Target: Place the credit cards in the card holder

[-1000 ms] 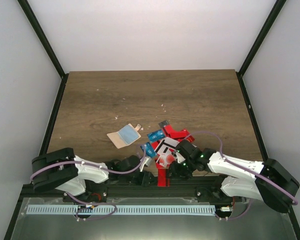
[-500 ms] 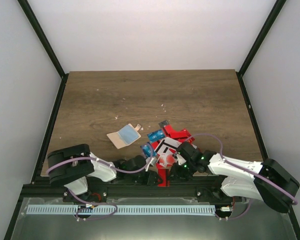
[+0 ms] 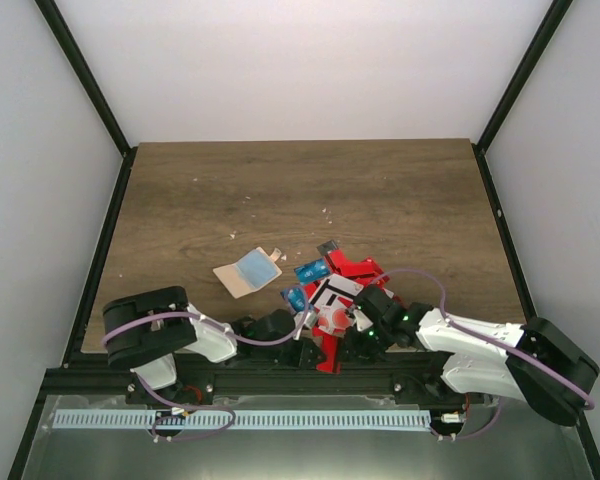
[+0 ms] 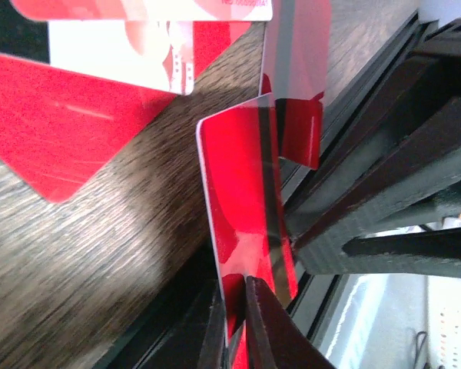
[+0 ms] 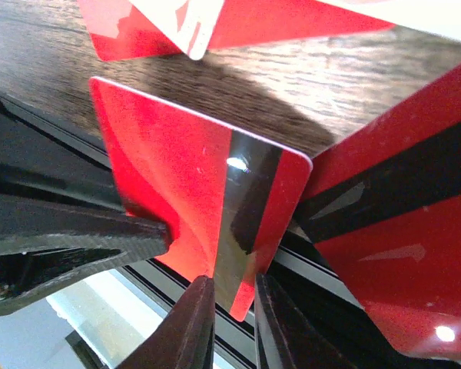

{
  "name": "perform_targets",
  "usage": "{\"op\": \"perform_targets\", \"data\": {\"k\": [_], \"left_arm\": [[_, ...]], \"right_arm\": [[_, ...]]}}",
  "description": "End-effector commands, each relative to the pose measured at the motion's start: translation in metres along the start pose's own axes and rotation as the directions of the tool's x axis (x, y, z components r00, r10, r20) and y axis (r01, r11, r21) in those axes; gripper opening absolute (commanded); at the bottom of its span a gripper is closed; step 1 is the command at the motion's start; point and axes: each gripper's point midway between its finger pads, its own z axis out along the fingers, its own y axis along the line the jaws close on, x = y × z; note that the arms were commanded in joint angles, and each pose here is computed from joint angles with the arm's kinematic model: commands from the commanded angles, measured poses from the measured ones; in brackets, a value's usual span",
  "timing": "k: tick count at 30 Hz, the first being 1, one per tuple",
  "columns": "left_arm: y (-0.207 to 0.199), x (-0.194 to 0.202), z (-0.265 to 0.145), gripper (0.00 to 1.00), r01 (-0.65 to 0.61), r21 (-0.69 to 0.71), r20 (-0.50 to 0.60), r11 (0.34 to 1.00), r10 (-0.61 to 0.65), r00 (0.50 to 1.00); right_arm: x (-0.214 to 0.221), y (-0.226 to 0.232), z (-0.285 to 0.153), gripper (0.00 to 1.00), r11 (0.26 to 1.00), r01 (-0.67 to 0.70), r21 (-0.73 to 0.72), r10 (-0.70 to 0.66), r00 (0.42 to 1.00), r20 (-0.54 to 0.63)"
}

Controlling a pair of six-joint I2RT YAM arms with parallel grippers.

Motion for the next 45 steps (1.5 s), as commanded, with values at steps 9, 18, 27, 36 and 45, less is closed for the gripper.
{"op": "perform_targets", "data": {"k": [9,18,27,36,45], "left_arm": [[-0.02,-0.016,-0.006,0.04,-0.054,0.057,0.073,0.997,0.049,0.996],[-0.017,-0.052,-0.063,0.04,-0.034,-0.123,0.262,0.992,0.066,0.963],[0.02,-0.112,-0.173,0.04,0.143,-0.29,0.546,0.946,0.041,0.837],[0.062,-0.144,-0.226,0.04,0.299,-0.374,0.635,0.878,0.008,0.773],[0.082,-0.151,-0.238,0.04,0.318,-0.368,0.612,0.874,-0.03,0.79]], "right_arm": [[0.0,0.01,-0.003,0.14,0.999,0.024,-0.025,-0.023,1.0,0.003],[-0.033,0.054,-0.035,0.18,0.981,0.193,-0.022,-0.187,0.968,0.166],[-0.104,0.104,-0.053,0.32,0.949,0.304,0.087,-0.315,0.892,0.324],[-0.205,0.144,-0.043,0.48,0.923,0.357,0.145,-0.384,0.816,0.432],[-0.29,0.156,-0.01,0.65,0.85,0.432,0.301,-0.523,0.756,0.393]]}}
